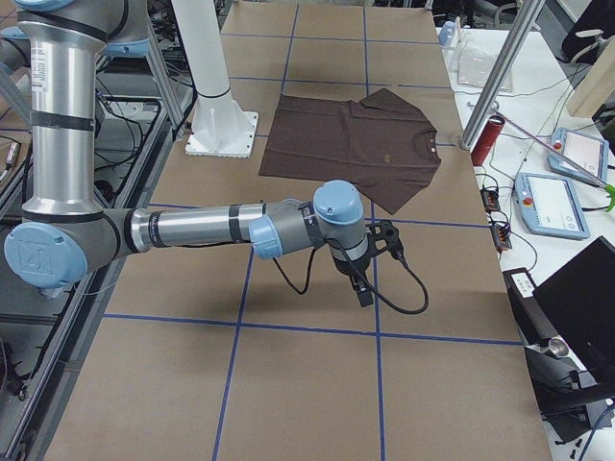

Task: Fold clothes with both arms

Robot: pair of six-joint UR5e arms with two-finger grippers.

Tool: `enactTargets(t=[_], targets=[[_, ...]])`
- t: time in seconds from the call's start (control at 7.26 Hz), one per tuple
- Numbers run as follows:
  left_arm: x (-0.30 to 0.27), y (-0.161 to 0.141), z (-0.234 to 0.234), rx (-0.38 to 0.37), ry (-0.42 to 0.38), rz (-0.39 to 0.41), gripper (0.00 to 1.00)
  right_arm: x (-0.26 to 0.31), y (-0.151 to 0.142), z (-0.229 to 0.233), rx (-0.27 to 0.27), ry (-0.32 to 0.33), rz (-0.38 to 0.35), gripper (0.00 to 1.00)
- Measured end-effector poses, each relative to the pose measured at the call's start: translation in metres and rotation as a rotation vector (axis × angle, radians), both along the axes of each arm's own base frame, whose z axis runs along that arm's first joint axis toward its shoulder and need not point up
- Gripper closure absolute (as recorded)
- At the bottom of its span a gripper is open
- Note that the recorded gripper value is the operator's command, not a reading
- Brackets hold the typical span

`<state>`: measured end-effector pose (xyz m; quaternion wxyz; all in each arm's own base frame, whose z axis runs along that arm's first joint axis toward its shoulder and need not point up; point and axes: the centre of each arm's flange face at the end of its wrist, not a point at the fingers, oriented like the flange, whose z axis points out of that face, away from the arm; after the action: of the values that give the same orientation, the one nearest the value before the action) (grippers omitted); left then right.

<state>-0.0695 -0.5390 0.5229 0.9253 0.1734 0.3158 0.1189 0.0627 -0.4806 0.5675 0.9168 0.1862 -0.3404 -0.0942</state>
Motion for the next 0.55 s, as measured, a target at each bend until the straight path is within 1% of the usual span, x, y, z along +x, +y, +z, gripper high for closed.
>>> enactTargets(t=[0.14, 0.28, 0.41, 0.55], targets=[[0.0, -0.007, -0.012, 0.152, 0.002, -0.006, 0.0, -0.001, -0.007, -0.003, 0.016, -0.012, 0.005, 0.0], [0.0, -0.008, -0.011, 0.252, 0.011, -0.014, 0.0, -0.003, -0.009, 0.0, 0.011, -0.043, -0.001, 0.0], [0.0, -0.005, -0.006, 0.297, 0.02, -0.022, 0.0, -0.008, -0.01, -0.002, 0.003, -0.094, -0.002, 0.0], [0.0, -0.003, -0.006, 0.317, 0.024, -0.027, 0.0, -0.022, -0.013, -0.011, -0.024, -0.141, 0.027, 0.01]])
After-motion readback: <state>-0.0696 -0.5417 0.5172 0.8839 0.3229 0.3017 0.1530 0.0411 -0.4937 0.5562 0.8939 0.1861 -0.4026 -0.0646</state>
